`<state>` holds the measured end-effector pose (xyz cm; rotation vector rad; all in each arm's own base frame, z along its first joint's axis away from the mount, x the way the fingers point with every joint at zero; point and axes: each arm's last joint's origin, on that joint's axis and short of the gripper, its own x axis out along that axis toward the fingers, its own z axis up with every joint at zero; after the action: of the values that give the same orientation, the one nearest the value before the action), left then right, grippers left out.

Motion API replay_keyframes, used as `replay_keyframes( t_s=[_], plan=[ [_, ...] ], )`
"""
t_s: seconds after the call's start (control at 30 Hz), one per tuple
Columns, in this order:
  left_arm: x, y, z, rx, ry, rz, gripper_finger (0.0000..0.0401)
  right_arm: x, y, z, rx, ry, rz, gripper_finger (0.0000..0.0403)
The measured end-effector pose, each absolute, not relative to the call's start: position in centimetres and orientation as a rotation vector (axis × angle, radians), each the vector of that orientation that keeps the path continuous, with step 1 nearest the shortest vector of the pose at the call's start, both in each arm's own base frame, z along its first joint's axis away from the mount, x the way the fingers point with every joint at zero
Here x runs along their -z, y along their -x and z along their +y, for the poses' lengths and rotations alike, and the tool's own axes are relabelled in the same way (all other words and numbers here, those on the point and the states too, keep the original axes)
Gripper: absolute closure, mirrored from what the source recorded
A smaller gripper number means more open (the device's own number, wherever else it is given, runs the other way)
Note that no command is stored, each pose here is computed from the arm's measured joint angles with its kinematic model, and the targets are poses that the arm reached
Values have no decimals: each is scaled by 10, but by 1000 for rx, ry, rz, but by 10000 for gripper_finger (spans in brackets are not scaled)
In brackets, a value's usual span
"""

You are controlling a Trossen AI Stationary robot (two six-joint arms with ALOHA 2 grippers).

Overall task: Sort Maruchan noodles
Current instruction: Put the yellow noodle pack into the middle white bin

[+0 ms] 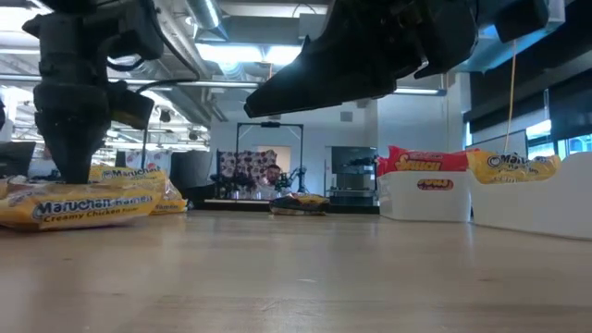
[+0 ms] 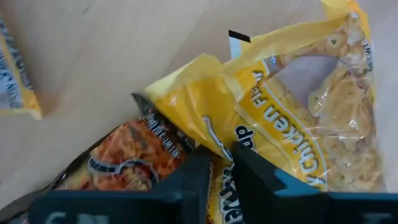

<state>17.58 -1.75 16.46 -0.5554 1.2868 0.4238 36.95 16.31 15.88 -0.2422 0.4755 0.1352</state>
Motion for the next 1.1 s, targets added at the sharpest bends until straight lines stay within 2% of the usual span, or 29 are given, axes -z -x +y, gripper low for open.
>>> replay_keyframes(
  t_s=[0.17,0.57,0.8,0.97,1.1],
  plan=[
    [-163,-183,-18,-397,511,1246,395,-159,-370,163,-135,240,472,178],
    [-175,-202,-44,-229,358,971,400,-173,-369,157,-19,226,443,178],
    [-186,-211,-61,-216,266,764,401,-189,-358,149,84,213,490,178],
    [-194,-216,-70,-209,206,640,401,-181,-355,139,89,224,562,178],
    [-199,-219,-76,-210,169,560,401,-158,-350,116,70,125,548,178]
  ],
)
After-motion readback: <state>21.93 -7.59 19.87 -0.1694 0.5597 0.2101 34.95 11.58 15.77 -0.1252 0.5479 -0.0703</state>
